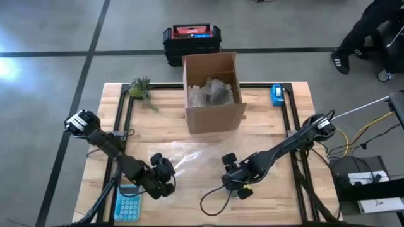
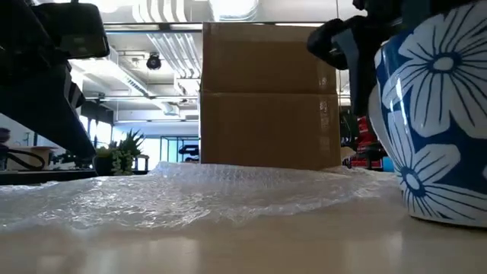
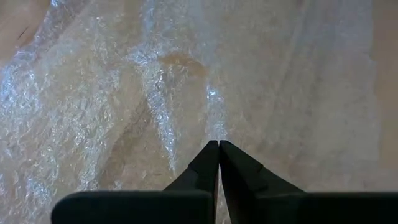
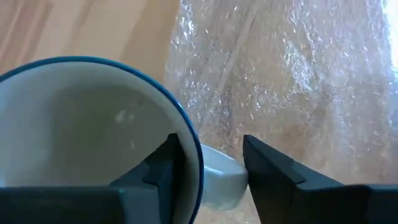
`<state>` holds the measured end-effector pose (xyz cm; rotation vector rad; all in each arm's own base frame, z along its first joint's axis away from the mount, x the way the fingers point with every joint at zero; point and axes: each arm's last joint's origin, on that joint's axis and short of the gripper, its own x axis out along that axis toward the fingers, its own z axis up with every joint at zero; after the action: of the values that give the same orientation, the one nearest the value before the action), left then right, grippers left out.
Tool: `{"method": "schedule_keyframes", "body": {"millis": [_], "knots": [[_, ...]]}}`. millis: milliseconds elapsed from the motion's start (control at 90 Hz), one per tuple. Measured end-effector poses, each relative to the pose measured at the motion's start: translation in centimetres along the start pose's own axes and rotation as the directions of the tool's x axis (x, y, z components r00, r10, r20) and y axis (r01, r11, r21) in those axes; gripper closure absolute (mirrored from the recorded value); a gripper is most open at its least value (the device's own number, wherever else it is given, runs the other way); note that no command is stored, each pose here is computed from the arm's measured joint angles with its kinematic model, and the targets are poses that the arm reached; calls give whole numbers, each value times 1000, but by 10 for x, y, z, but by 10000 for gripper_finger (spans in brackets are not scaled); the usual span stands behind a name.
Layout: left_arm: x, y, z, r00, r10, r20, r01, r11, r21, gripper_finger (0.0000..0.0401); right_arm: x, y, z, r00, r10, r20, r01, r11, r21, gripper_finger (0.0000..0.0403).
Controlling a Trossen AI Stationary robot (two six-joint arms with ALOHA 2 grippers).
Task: Wrap mug
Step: Wrap the white mug with the bubble wrap
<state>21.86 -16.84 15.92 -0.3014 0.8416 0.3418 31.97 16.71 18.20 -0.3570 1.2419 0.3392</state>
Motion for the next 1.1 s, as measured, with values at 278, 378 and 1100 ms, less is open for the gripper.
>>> {"method": "schedule_keyframes", "body": {"millis": [278, 378, 1100], "knots": [[0, 0, 0, 1000, -1, 1, 1, 1000, -1, 401, -3, 0, 2, 1000, -2, 2, 2, 1000, -3, 274], [0, 0, 0, 1000, -1, 1, 1, 1000, -1, 401, -3, 0, 3, 1000, -12, 5, 12, 1000, 15, 245], [0, 0, 0, 1000, -3, 2, 4, 1000, -2, 401, -9, 3, 13, 1000, 2, 19, 1, 991, -136, 254]]}}
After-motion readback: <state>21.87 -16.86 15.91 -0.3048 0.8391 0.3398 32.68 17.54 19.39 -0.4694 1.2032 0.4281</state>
